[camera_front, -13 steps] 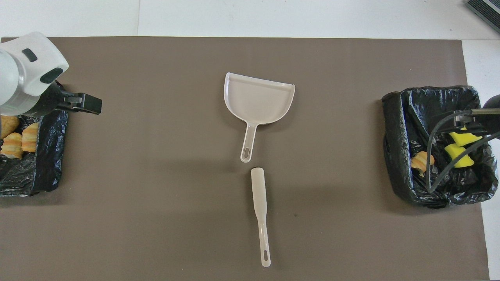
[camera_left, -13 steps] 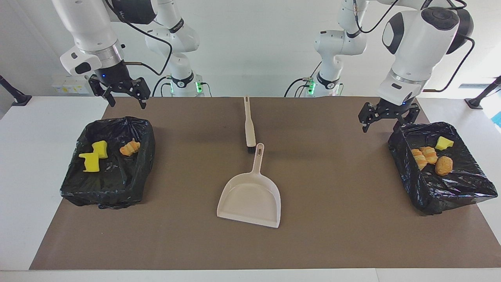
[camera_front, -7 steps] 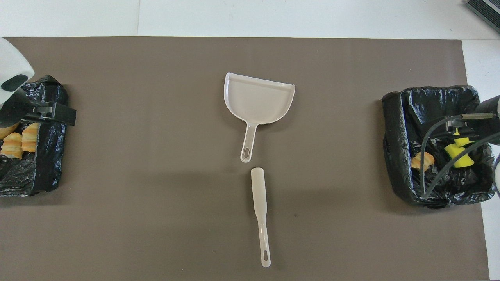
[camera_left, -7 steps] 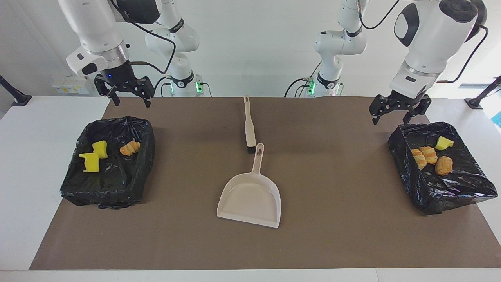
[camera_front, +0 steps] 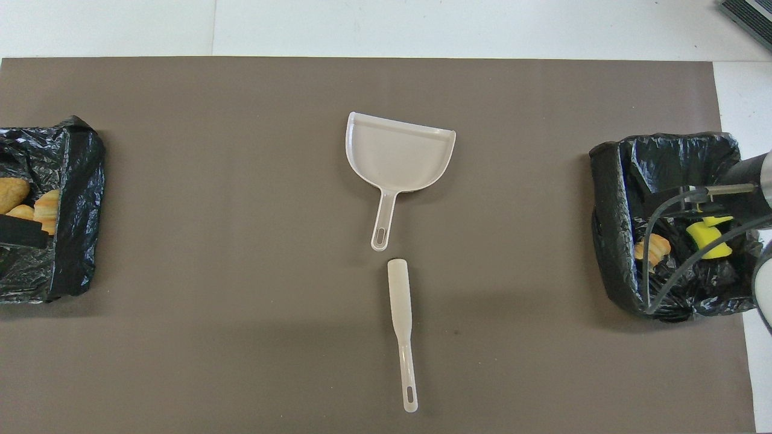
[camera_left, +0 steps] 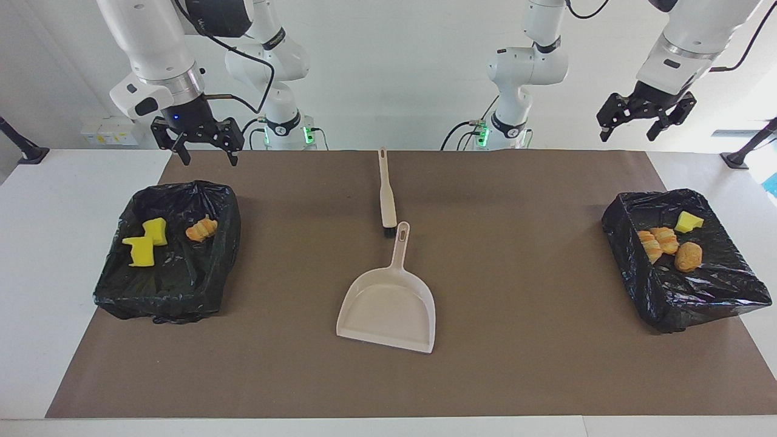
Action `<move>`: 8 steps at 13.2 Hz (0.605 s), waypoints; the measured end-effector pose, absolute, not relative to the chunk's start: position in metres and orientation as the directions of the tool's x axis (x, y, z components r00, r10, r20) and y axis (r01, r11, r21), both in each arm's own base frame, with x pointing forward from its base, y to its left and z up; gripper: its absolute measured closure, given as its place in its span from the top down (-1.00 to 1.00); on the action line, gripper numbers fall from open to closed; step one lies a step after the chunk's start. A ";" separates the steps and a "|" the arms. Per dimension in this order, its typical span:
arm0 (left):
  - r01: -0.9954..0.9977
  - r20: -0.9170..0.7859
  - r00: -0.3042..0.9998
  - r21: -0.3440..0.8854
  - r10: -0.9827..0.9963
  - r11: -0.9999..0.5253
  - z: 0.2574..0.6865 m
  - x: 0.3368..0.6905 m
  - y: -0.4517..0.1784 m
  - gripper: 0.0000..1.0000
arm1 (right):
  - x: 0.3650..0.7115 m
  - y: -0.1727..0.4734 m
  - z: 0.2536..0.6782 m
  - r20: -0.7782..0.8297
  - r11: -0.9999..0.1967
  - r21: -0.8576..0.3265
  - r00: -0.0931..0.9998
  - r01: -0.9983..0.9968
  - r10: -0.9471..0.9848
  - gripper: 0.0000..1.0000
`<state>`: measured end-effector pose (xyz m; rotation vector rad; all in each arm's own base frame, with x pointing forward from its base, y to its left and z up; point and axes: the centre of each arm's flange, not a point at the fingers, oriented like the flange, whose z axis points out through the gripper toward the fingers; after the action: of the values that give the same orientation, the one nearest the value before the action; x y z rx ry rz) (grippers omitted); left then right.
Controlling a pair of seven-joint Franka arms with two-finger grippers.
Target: Sweep and dump trash in bin
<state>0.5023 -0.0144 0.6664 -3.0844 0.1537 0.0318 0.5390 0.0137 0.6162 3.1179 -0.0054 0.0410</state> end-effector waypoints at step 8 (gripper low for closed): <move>-0.151 0.033 0.988 -0.013 -0.152 -0.988 0.637 0.526 -0.042 1.00 | 0.540 0.012 0.615 0.033 -1.000 0.021 0.999 0.002 0.003 1.00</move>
<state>0.5264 -0.0418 0.6373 -3.1214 0.2377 -0.0535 0.5401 0.0121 0.6149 3.1199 0.0036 0.0516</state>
